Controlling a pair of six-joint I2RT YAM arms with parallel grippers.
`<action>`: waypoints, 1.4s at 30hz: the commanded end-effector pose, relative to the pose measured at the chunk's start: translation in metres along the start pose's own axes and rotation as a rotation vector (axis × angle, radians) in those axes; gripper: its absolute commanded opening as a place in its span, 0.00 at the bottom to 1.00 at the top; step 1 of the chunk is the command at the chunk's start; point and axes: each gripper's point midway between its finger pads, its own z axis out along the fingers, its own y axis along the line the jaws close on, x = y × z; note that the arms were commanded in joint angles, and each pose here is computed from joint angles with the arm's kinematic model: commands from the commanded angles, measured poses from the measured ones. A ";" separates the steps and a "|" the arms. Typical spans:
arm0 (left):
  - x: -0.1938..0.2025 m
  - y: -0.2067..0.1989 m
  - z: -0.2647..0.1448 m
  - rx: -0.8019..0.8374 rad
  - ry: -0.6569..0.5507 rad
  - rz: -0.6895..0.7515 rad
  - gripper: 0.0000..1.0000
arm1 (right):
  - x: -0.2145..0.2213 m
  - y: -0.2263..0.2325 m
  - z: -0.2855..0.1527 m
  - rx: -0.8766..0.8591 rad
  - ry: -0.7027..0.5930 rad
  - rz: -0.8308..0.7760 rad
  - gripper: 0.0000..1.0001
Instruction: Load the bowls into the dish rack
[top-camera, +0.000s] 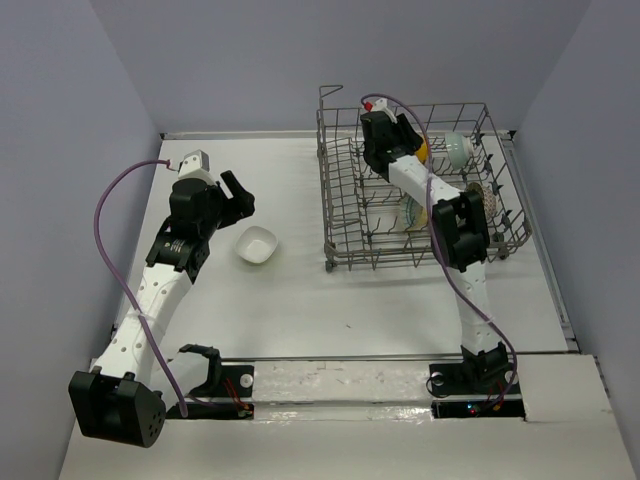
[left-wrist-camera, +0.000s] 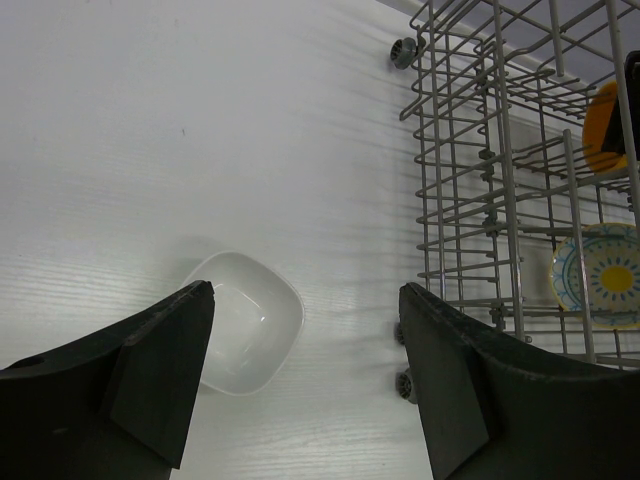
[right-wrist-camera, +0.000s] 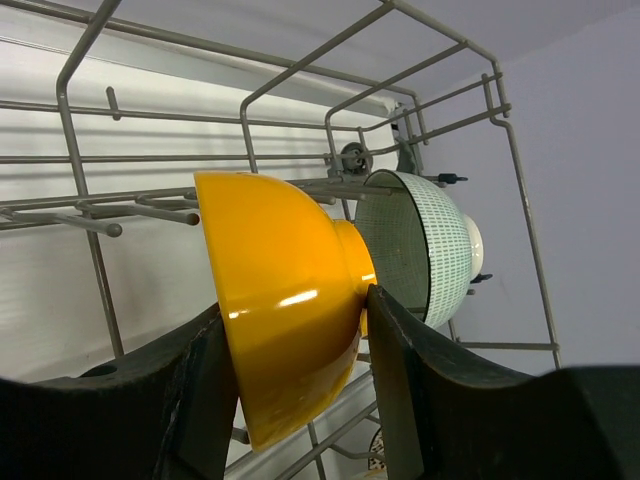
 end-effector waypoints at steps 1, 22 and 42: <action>-0.006 0.000 0.002 0.005 -0.028 -0.006 0.84 | -0.035 -0.036 -0.007 -0.058 -0.056 0.220 0.54; -0.002 0.003 0.006 -0.005 -0.014 -0.001 0.84 | -0.030 -0.049 -0.014 -0.137 -0.037 0.318 0.72; -0.001 0.004 0.008 -0.012 -0.009 -0.001 0.84 | -0.049 -0.049 -0.041 -0.309 -0.084 0.432 0.76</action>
